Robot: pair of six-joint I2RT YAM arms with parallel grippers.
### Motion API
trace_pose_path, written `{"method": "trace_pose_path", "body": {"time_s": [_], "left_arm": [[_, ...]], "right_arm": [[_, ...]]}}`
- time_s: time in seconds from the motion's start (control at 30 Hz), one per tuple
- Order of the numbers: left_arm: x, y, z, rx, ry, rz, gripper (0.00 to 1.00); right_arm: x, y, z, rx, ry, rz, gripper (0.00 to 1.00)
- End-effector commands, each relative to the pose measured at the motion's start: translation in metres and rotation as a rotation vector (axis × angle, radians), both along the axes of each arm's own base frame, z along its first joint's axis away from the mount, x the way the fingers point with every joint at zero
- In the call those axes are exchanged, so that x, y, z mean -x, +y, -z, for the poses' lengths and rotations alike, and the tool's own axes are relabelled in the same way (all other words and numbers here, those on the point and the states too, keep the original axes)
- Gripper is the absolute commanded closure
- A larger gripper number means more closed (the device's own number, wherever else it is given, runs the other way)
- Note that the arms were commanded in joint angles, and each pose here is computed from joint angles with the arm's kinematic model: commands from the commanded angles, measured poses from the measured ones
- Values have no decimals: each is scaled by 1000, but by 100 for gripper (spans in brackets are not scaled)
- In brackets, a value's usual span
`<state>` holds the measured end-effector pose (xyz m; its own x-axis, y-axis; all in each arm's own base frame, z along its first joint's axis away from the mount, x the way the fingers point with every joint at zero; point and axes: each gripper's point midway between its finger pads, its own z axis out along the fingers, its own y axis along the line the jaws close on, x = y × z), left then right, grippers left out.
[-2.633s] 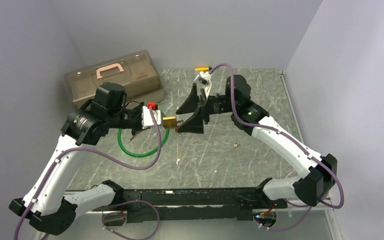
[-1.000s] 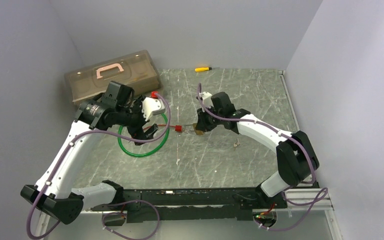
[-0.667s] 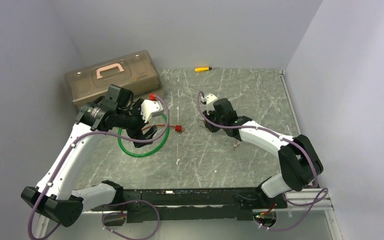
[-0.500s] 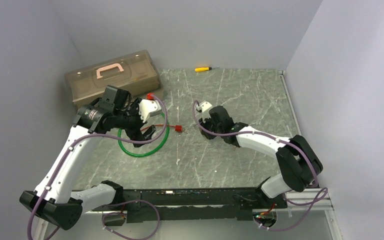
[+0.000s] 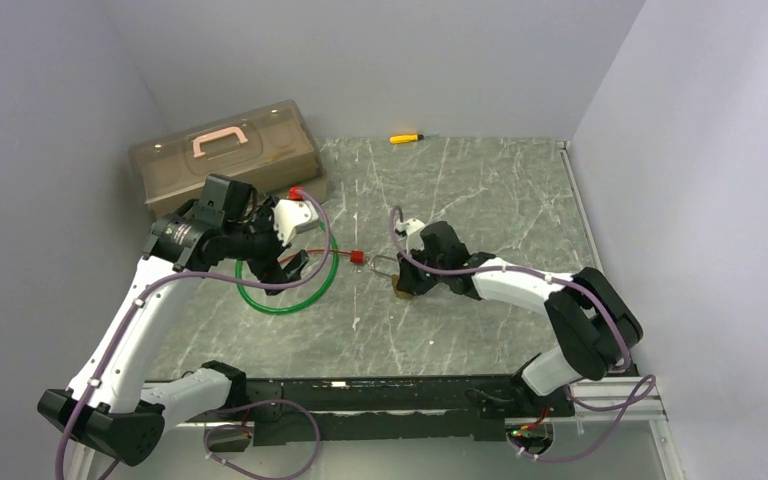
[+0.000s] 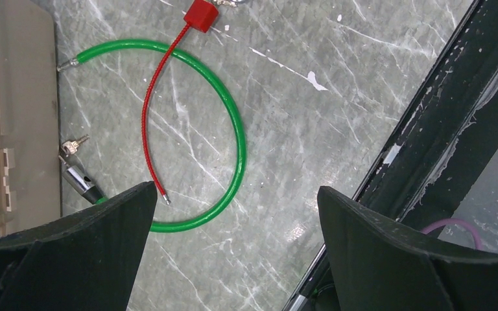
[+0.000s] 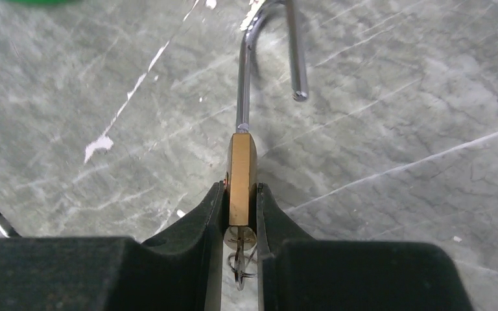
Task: Unlock with the key
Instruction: Place the lock at the center of the board, then reset both arms
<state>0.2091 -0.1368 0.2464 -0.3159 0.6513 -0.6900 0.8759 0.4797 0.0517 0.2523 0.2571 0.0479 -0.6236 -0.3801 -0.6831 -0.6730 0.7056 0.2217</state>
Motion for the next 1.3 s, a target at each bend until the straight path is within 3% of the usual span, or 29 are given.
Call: {"method": "trace_pose_path", "body": {"time_s": [0.0,0.07,0.2,0.3,0.37,0.4,0.43,0.47,0.73,0.9,0.97,1.07,1.27], "left_arm": [[0,-2,-12,46,-36,-12,1],[1,-1,-9,43,-29,-10,1],[3,-2,-5,42,-20,-1,1],[0,-1,-3,34,-16,0,1],[-1,1,-1,18,-8,-9,0],[-3,3,1,2,-4,-20,1],[-4,6,3,-13,3,-32,1],[-5,8,6,-27,10,-39,1],[-30,11,30,-12,0,-117,0],[-77,37,48,63,34,-270,1],[-101,54,58,81,30,-355,1],[-127,79,75,139,-11,-464,1],[-157,111,115,168,-127,-659,1]], "right_arm": [[9,-3,27,-56,211,70,100],[11,-9,34,-60,239,102,100],[11,-26,43,-20,264,184,82],[10,-36,45,6,261,235,54],[7,-40,42,12,243,256,46],[4,-43,39,14,231,267,35],[1,-44,35,17,220,277,8],[-2,-47,31,18,211,285,1],[-46,-51,-54,-59,70,356,0],[-89,-92,-126,-218,-109,537,0],[-105,-125,-146,-279,-195,673,0],[-115,-198,-156,-328,-324,1027,0],[-87,-318,-152,-273,-705,1515,0]]}}
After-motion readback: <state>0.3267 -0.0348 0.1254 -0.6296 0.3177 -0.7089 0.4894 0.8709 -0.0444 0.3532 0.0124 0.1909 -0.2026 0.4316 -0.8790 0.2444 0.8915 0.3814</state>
